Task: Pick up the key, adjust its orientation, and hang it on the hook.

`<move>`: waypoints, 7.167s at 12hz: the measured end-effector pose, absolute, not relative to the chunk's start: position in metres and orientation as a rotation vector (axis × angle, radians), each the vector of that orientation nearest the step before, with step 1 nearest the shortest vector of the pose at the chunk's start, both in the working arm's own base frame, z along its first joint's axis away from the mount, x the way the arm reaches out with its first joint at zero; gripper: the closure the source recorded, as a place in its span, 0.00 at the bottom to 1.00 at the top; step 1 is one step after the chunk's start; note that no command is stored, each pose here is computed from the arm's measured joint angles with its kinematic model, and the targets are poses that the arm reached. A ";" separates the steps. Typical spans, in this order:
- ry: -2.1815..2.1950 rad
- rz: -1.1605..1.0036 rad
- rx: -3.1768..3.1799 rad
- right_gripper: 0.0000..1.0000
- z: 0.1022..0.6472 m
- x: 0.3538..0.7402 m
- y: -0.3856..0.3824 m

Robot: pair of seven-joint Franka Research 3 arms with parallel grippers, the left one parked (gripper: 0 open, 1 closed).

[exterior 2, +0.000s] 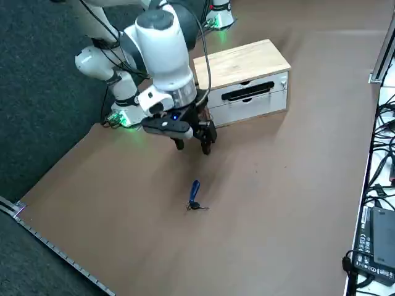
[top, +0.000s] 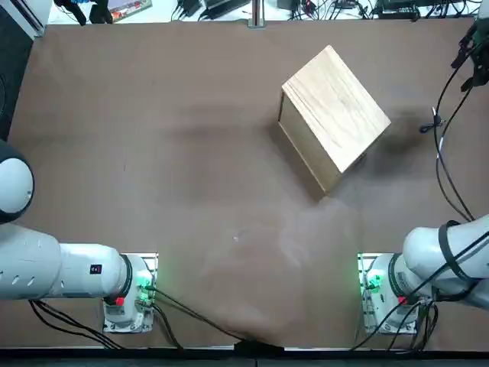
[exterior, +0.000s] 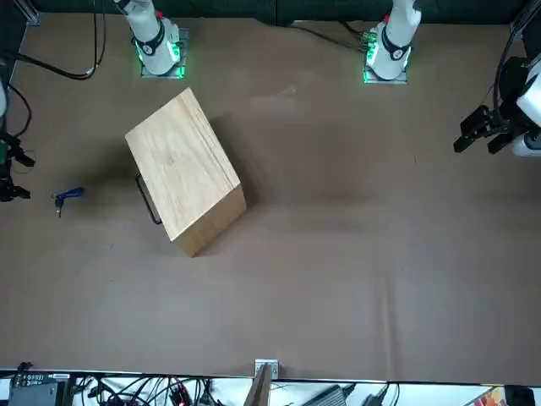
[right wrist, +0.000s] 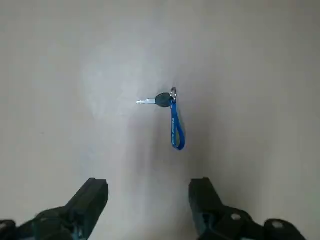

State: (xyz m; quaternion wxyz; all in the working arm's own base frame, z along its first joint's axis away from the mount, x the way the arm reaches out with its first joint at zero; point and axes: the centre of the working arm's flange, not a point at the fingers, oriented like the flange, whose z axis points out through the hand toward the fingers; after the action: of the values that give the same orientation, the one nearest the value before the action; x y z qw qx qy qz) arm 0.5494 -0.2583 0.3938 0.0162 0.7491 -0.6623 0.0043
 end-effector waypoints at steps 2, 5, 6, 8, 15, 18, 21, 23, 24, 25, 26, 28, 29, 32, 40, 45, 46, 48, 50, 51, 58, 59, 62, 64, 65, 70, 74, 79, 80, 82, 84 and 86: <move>-2.067 0.031 2.328 0.01 0.370 0.541 -0.258; -2.085 0.071 2.324 0.01 0.331 0.524 -0.259; -2.089 0.081 2.323 0.01 0.318 0.518 -0.259; -2.080 0.082 2.331 0.01 0.295 0.508 -0.263; -1.959 0.036 2.420 0.01 0.232 0.502 -0.271; -1.946 0.042 2.432 0.01 0.221 0.502 -0.271; -1.946 0.071 2.436 0.01 0.213 0.503 -0.272; -1.946 0.088 2.438 0.01 0.205 0.502 -0.271; -1.946 0.093 2.439 0.01 0.200 0.500 -0.270; -1.946 0.092 2.439 0.01 0.194 0.498 -0.269; -1.946 0.089 2.439 0.01 0.190 0.496 -0.268; -1.945 0.085 2.439 0.01 0.187 0.495 -0.267; -1.945 0.085 2.440 0.01 0.187 0.495 -0.267; -1.944 0.087 2.441 0.02 0.187 0.496 -0.266; -1.927 0.068 2.454 0.73 0.191 0.496 -0.264; -1.917 0.035 2.460 0.96 0.196 0.497 -0.261; -1.913 0.027 2.462 0.96 0.197 0.498 -0.261; -1.893 0.017 2.477 0.96 0.203 0.502 -0.260; -1.840 0.019 2.520 0.96 0.213 0.509 -0.256; -1.795 0.020 2.553 0.96 0.221 0.515 -0.251; -1.537 0.065 2.719 0.96 0.327 0.555 -0.215; -1.479 0.053 2.749 0.96 0.340 0.560 -0.205; -1.281 -0.004 2.839 0.96 0.373 0.576 -0.179; -1.160 -0.008 2.890 0.96 0.388 0.585 -0.165; -1.106 -0.005 2.912 0.96 0.392 0.588 -0.159; -0.846 -0.008 2.997 0.96 0.387 0.608 -0.120; -0.498 -0.019 3.074 0.96 0.371 0.633 -0.079; -0.101 -0.027 3.113 0.96 0.361 0.648 -0.048; -0.033 -0.026 3.115 0.96 0.360 0.650 -0.040; 0.102 -0.027 3.114 0.96 0.358 0.652 -0.023; 0.235 -0.034 3.107 0.96 0.356 0.653 -0.006; 0.368 -0.038 3.095 0.96 0.353 0.655 0.011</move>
State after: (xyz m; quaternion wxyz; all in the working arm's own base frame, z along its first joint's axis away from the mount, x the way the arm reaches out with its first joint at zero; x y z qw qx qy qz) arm 0.6546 0.0108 0.3527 0.0124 0.9929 0.1181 -0.0122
